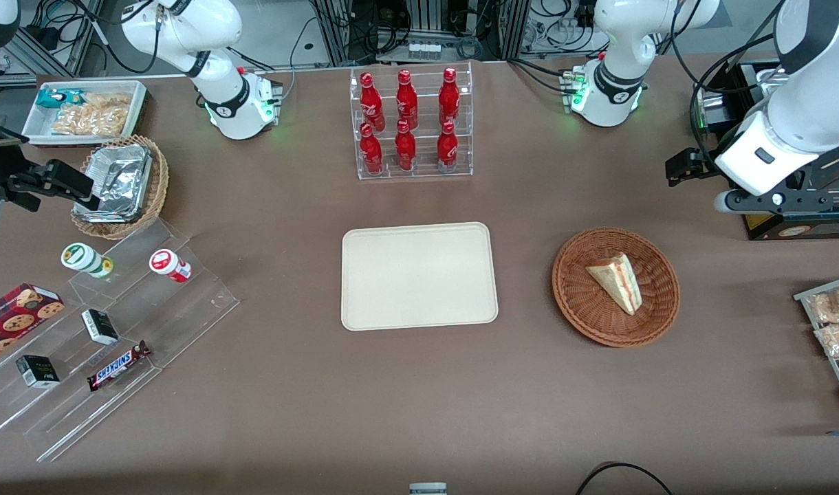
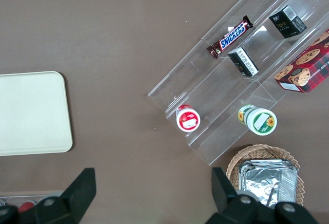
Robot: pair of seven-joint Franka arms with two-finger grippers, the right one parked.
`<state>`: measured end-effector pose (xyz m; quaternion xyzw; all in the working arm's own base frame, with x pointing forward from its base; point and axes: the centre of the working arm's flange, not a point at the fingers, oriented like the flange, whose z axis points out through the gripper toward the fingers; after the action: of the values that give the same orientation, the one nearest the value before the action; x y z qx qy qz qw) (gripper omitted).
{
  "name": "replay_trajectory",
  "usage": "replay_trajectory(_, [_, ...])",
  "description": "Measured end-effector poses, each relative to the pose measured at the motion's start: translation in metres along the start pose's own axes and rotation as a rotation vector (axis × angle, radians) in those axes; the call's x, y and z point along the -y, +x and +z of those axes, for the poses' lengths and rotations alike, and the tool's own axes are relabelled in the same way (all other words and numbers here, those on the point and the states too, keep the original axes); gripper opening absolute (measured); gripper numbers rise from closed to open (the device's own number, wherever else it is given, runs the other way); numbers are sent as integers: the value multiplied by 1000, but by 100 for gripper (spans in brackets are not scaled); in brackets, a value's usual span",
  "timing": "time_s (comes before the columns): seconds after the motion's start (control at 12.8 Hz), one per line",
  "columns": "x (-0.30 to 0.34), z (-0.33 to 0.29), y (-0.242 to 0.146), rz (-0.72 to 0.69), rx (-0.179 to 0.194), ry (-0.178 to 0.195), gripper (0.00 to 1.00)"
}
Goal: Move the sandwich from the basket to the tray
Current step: 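Lower the open left gripper over the wrapped sandwich in the wicker basket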
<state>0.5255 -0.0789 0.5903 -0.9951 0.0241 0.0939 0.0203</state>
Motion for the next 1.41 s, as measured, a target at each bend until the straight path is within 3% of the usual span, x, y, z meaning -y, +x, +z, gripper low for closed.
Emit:
replay_trajectory(0.31, [-1,11,6,1,-1,-1,100])
replay_trajectory(0.55, [-3,63,23,4,-6,-4,100])
replay_trajectory(0.78, [-6,131,37,6,-37,-10,100])
replay_trajectory(1.1, [-8,199,39,-2,-109,-20,100])
replay_trajectory(1.41, [-8,229,38,-204,-130,-42,100])
